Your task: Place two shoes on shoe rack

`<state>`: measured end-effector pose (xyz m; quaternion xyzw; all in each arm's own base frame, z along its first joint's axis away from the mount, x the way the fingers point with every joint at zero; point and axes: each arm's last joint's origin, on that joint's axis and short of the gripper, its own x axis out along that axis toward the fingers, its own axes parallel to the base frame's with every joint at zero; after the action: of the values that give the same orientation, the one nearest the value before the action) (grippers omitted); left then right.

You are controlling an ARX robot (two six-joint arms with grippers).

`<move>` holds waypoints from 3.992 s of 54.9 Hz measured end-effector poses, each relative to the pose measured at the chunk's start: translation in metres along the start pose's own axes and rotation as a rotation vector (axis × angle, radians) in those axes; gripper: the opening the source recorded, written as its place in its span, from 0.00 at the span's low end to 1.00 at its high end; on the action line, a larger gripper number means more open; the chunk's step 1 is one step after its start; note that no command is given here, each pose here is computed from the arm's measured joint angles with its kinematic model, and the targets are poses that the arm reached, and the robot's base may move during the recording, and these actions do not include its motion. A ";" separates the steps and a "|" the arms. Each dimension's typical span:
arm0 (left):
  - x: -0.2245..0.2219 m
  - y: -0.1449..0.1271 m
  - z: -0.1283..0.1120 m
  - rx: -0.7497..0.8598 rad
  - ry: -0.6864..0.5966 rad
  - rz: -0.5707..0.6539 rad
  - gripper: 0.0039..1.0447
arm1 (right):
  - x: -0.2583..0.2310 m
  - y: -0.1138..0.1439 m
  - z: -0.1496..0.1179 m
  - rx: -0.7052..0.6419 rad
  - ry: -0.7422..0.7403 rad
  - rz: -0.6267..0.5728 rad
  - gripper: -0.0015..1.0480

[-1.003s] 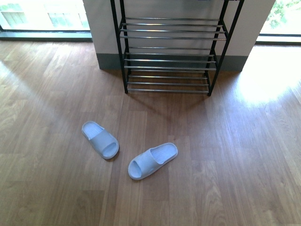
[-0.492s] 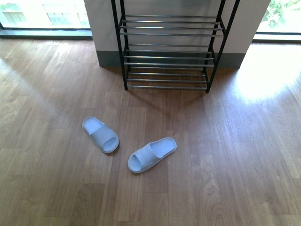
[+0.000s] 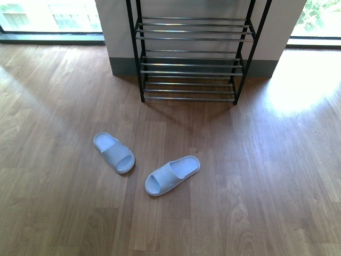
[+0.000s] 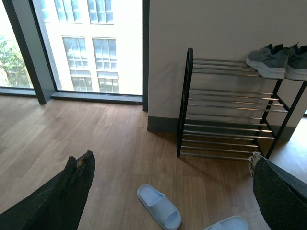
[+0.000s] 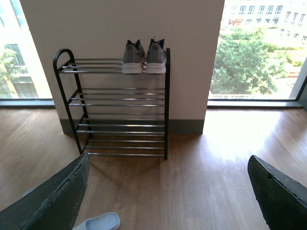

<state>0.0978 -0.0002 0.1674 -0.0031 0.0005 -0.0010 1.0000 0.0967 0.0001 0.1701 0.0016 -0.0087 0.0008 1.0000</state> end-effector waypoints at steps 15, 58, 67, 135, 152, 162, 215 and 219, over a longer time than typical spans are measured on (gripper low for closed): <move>0.000 0.000 0.000 0.000 0.000 0.000 0.91 | 0.000 0.000 0.000 0.000 0.000 0.000 0.91; 0.000 0.000 0.000 0.002 0.000 0.000 0.91 | 0.000 0.000 0.000 0.000 0.000 0.000 0.91; 0.000 0.000 0.000 0.002 0.000 0.000 0.91 | 0.000 0.000 0.000 0.000 0.000 0.000 0.91; 0.000 0.000 0.000 0.002 0.000 0.000 0.91 | 0.000 0.000 0.000 0.000 0.000 0.001 0.91; 0.000 0.000 0.000 0.002 0.000 0.000 0.91 | 0.000 0.000 0.000 0.000 0.001 0.000 0.91; 0.000 0.000 0.000 0.002 0.000 0.000 0.91 | 0.018 0.005 -0.003 -0.010 0.146 0.121 0.91; 0.000 0.000 0.000 0.002 0.000 0.000 0.91 | 0.207 0.075 -0.307 -0.636 0.877 0.839 0.91; 0.000 0.000 0.000 0.002 0.000 0.000 0.91 | 0.210 0.077 -0.315 -0.634 0.875 0.848 0.91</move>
<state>0.0978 -0.0002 0.1674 -0.0022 0.0005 -0.0011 1.0000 0.3116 0.0781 -0.1412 -0.2952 0.3963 0.3901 0.7769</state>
